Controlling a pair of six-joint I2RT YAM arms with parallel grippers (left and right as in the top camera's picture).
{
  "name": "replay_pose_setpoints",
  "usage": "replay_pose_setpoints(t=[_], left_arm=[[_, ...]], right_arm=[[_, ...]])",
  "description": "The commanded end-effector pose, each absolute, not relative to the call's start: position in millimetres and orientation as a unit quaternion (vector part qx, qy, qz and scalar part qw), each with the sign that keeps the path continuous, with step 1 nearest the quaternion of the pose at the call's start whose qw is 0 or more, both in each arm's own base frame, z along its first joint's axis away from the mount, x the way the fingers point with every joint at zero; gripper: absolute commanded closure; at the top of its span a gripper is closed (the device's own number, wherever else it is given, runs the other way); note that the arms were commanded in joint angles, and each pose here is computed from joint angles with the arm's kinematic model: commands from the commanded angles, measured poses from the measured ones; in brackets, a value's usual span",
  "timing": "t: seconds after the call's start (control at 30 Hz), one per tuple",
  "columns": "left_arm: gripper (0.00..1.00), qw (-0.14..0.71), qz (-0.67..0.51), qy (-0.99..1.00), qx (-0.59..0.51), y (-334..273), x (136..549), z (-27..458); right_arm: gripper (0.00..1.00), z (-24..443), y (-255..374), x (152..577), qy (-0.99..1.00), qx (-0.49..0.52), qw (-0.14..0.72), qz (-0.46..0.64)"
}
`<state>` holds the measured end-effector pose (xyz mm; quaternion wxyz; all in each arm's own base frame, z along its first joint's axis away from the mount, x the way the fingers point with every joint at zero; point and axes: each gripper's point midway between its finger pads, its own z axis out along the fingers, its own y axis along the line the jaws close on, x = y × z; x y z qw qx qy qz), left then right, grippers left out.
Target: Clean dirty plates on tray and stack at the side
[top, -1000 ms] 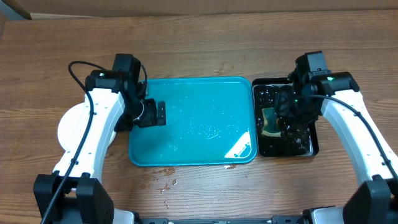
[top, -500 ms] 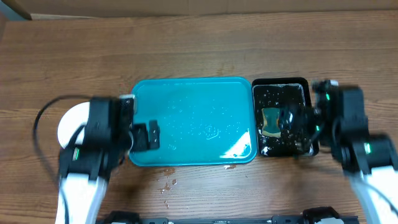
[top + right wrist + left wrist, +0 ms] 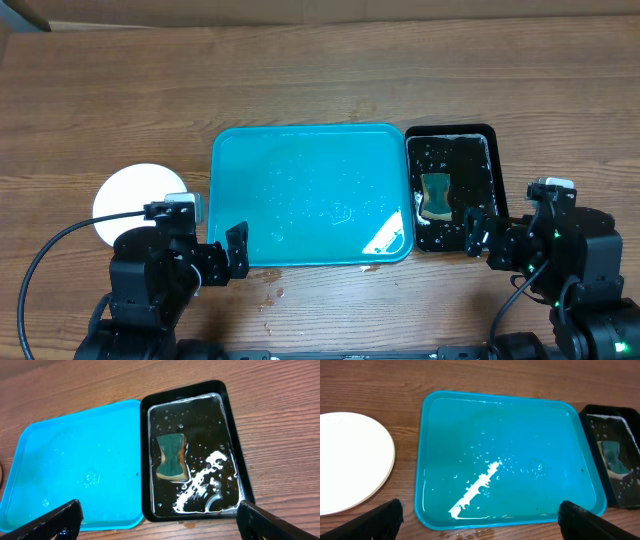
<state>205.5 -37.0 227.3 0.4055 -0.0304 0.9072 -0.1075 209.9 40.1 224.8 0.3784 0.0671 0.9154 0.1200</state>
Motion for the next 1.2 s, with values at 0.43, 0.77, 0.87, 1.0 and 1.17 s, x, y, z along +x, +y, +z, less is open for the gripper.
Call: replay_pose_setpoints(t=[0.43, 0.77, 0.87, 1.0, 1.17], left_arm=[[0.0, 0.396, -0.105, 0.912, -0.037, -36.1, 202.9, 220.4], [0.0, 0.396, -0.105, 0.912, -0.037, -36.1, 202.9, 220.4], [0.0, 0.395, -0.105, 0.912, -0.037, -36.1, 202.8, 220.4], [0.0, 0.395, -0.105, 0.912, -0.037, -36.1, 202.8, 220.4], [0.0, 0.395, -0.105, 0.912, -0.037, -36.1, 202.8, 220.4]], right_arm=[[0.0, 223.7, 37.9, 210.5, 0.915, 0.071, 0.38, 0.115], [0.0, 265.0, 31.1, 209.4, 0.846, 0.024, 0.523, 0.099], [0.0, 266.2, 31.3, 208.6, 0.812, 0.021, 0.574, 0.107], [0.0, 264.2, 32.2, 210.6, 0.756, 0.016, 0.643, 0.118], [0.0, 261.3, 32.9, 218.3, 0.695, 0.012, 0.708, 0.126]])
